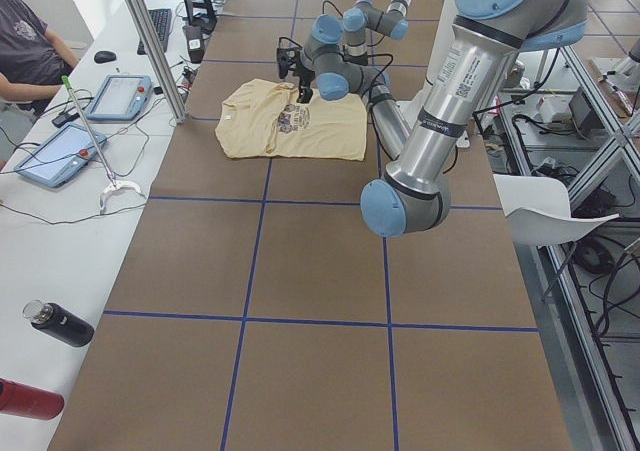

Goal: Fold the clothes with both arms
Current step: 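Grasp the hem corner with the right gripper while the left gripper moves toward the hem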

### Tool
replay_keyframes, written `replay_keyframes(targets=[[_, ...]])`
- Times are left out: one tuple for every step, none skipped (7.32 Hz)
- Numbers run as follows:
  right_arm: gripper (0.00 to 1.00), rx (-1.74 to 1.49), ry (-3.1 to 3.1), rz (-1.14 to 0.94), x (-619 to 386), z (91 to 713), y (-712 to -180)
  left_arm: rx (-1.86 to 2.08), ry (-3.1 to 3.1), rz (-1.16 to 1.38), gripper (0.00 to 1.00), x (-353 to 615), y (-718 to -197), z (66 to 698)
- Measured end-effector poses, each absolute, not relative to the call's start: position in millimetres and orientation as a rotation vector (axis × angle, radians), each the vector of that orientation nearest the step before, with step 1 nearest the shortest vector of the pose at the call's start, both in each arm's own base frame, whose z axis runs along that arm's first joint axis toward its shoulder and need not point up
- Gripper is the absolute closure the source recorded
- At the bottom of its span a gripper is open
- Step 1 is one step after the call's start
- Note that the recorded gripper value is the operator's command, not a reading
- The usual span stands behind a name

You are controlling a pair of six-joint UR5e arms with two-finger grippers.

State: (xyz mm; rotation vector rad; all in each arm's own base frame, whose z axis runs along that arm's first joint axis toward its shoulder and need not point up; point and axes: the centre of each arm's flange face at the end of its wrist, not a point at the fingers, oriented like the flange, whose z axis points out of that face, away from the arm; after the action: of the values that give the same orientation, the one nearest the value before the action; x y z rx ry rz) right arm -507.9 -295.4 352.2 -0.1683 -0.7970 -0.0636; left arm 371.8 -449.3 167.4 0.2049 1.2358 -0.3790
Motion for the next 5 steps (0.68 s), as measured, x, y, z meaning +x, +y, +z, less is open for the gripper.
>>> replay_keyframes(targets=[[0.64, -0.168, -0.797, -0.062, -506.9, 352.2, -296.6, 0.205, 1.236, -0.379, 0.01, 372.0, -449.5, 167.1], [0.78, -0.169, -0.799, -0.059, -505.3, 351.7, -298.5, 0.205, 1.237, -0.379, 0.01, 372.2, -449.5, 166.4], [0.96, -0.171, -0.803, -0.056, -503.1, 350.4, -301.1, 0.206, 1.238, -0.378, 0.01, 372.4, -449.4, 165.8], [1.00, -0.173, -0.812, -0.054, -499.6, 347.2, -303.3, 0.205, 1.236, -0.378, 0.01, 373.3, -450.0, 166.7], [1.00, -0.176, -0.820, -0.054, -495.9, 343.2, -303.8, 0.204, 1.234, -0.377, 0.01, 374.6, -450.8, 168.1]])
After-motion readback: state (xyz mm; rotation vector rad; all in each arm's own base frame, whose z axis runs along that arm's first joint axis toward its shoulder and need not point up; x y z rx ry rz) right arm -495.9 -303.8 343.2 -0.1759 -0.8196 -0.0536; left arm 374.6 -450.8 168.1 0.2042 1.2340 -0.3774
